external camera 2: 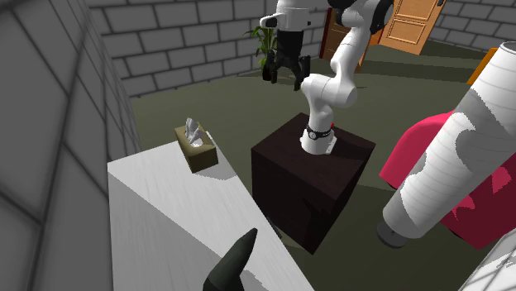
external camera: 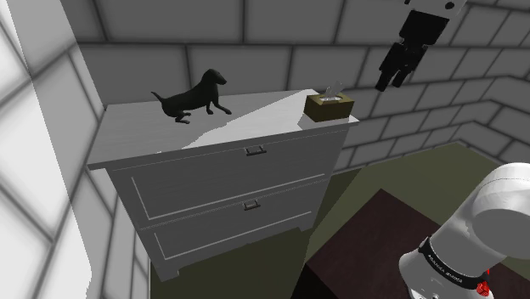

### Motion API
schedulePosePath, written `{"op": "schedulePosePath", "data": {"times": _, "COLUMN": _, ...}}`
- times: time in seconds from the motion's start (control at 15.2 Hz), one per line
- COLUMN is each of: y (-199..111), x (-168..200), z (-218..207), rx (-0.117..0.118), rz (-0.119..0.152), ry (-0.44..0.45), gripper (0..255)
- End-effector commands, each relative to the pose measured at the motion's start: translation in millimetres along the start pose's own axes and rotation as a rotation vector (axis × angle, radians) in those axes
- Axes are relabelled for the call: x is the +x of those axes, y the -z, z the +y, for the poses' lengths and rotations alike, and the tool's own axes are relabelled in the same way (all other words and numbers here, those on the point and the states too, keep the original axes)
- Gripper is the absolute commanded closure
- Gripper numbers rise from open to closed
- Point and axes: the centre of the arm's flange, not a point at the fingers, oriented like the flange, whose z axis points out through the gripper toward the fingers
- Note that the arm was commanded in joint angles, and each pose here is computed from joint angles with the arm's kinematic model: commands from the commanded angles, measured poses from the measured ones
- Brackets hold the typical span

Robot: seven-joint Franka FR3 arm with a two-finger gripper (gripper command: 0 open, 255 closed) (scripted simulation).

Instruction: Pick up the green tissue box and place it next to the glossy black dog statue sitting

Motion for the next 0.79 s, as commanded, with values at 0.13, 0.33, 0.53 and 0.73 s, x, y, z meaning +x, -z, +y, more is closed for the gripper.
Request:
{"op": "schedulePosePath", "data": {"times": 0.13, "y": -10.6, "x": 20.0, "z": 9.0, "rx": 0.016, "rz": 0.020, "ry": -0.070, "gripper": 0}}
{"op": "schedulePosePath", "data": {"times": 0.33, "y": -26.0, "x": 49.2, "z": 24.7, "rx": 0.040, "rz": 0.051, "ry": -0.174, "gripper": 0}}
{"op": "schedulePosePath", "data": {"times": 0.53, "y": -41.0, "x": 77.0, "z": 43.0, "rx": 0.063, "rz": 0.082, "ry": -0.279, "gripper": 0}}
{"op": "schedulePosePath", "data": {"times": 0.73, "y": -55.6, "x": 103.3, "z": 63.9, "rx": 0.087, "rz": 0.112, "ry": -0.383, "gripper": 0}}
